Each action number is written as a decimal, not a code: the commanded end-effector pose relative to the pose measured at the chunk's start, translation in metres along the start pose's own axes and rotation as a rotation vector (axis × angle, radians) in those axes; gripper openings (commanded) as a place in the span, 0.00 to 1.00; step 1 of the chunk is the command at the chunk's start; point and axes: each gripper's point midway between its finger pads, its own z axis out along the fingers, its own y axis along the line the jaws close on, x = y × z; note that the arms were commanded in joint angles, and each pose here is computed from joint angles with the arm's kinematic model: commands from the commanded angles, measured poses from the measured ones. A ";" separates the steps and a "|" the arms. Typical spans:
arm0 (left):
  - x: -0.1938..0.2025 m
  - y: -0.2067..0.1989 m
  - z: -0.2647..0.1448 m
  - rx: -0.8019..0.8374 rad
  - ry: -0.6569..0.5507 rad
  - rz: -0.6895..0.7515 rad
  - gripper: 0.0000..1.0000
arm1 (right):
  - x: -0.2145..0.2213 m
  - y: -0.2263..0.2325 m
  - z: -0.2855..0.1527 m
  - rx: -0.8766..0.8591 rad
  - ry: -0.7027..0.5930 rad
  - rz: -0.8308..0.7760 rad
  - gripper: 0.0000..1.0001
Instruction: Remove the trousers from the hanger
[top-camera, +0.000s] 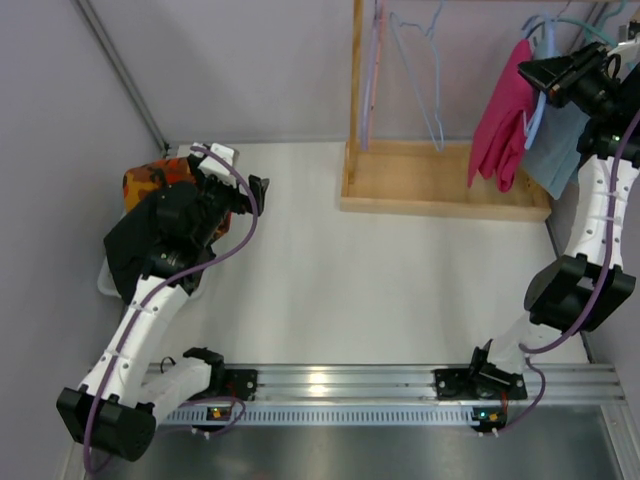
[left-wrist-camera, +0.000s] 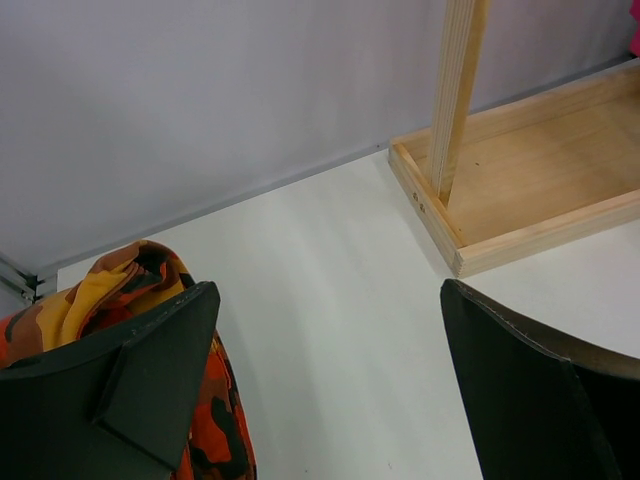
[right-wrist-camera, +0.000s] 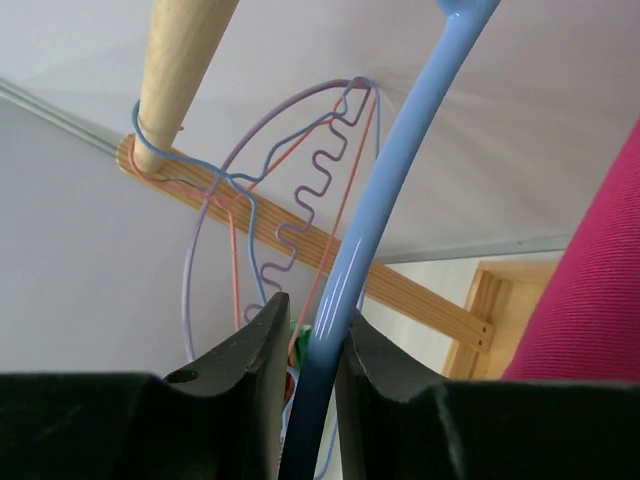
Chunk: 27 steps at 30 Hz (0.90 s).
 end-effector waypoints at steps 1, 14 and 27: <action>-0.037 0.002 0.000 -0.013 -0.106 0.011 0.98 | -0.011 0.046 0.004 -0.137 -0.021 -0.073 0.22; -0.031 -0.008 -0.001 0.011 -0.100 0.037 0.98 | -0.010 0.137 -0.021 -0.404 -0.066 -0.199 0.00; -0.021 -0.019 -0.006 0.052 -0.089 0.045 0.98 | 0.006 0.181 -0.046 -0.510 -0.072 -0.303 0.00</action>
